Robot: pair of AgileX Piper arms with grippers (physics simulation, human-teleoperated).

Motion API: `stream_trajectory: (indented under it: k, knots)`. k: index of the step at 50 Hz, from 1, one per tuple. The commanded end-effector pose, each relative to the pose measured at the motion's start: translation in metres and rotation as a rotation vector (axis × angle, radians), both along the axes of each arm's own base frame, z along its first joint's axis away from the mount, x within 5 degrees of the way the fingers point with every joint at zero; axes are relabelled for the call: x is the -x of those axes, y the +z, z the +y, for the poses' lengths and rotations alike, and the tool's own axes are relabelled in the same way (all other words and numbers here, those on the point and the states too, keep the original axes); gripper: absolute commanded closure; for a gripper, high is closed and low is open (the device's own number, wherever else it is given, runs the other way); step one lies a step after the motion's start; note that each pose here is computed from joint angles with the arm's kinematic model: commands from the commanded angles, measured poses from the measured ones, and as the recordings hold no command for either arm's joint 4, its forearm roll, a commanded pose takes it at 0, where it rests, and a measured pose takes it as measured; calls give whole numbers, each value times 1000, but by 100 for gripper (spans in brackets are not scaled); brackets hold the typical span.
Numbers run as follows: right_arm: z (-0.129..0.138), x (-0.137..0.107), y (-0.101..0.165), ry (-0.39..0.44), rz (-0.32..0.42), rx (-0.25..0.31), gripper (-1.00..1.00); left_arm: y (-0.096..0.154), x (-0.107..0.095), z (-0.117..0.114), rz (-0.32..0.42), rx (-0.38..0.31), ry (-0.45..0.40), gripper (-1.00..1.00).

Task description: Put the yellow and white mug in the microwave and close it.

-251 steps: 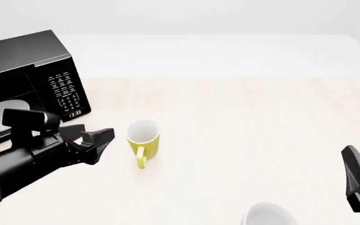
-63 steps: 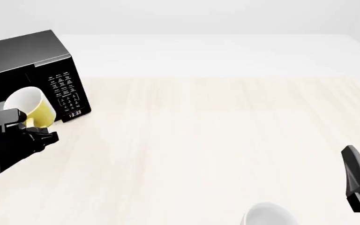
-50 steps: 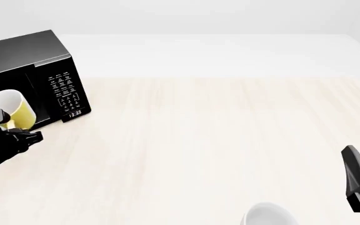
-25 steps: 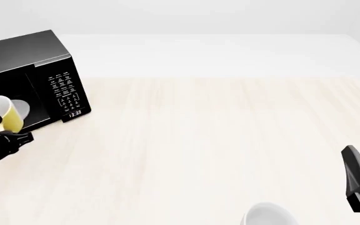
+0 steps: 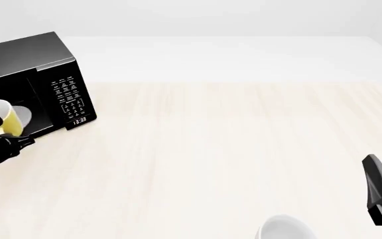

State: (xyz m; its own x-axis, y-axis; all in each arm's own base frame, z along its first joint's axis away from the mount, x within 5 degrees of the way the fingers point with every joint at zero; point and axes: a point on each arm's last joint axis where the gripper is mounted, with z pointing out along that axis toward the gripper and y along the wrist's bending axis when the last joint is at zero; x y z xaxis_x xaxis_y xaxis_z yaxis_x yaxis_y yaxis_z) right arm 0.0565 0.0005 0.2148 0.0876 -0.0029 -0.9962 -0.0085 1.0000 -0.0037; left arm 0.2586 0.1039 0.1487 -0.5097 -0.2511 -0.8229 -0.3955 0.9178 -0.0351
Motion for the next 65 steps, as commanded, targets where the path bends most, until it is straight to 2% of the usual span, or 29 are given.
stream_trajectory:
  k: [1,16,45,65]
  knots:
    - [0,0,0,-1,0,-1,-100,-2,-16,10,-5,11,18,100]
    - [0,0,0,-1,0,-1,-100,6,-37,24,-29,19,44,100]
    - [0,0,0,-1,0,-1,-100,4,-70,59,-44,20,103,100]
    - [0,0,0,-1,0,-1,-100,-20,-77,63,4,20,90,100]
